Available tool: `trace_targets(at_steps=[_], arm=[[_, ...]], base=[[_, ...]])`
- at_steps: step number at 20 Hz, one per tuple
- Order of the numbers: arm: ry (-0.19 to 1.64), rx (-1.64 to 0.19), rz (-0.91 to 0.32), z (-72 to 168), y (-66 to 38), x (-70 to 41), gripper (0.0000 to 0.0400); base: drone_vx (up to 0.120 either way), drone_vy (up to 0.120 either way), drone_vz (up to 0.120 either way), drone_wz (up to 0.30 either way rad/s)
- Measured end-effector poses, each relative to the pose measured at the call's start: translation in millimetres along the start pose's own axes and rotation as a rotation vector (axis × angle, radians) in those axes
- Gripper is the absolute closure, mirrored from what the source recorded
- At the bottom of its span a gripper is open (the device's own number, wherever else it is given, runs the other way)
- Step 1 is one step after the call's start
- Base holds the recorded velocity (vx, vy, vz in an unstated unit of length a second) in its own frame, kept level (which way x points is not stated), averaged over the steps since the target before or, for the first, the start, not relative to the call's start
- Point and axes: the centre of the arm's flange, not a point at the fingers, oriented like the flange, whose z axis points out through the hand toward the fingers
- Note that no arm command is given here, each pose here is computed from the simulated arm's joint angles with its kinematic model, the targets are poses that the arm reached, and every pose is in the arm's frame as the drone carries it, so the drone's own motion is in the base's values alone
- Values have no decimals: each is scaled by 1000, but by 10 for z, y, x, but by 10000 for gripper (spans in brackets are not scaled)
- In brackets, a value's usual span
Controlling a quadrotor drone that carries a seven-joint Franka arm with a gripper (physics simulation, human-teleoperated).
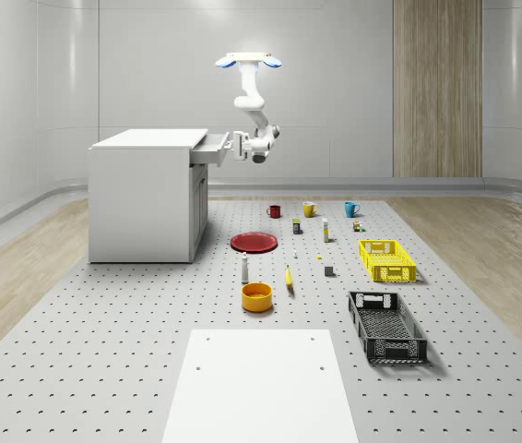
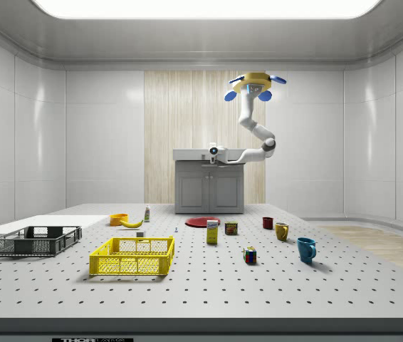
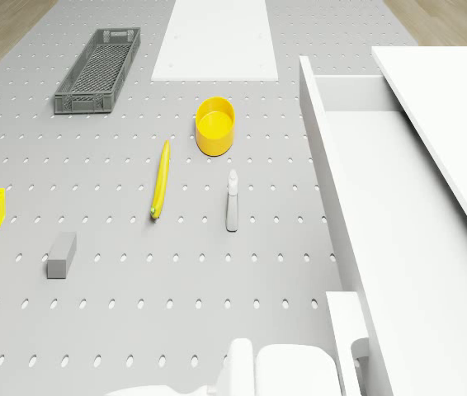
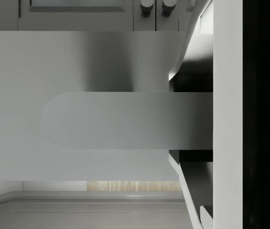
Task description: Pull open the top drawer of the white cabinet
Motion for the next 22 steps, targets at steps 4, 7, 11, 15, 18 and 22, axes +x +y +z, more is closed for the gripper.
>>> trace_targets(at_steps=[4,7,11,15,18,22], arm=[[1,-1,1,-155,1,0,284],[1,-1,0,-284,1,0,285],[1,-1,1,-446,2,0,286],[1,-1,-1,-619,2,-1,221],[1,0,-1,-700,1,0,155],[0,0,0,-758,1,1,117]], base=[[0,0,0,0],[0,0,0,0],[0,0,0,0],[0,0,0,0],[0,0,0,0],[0,0,0,0]])
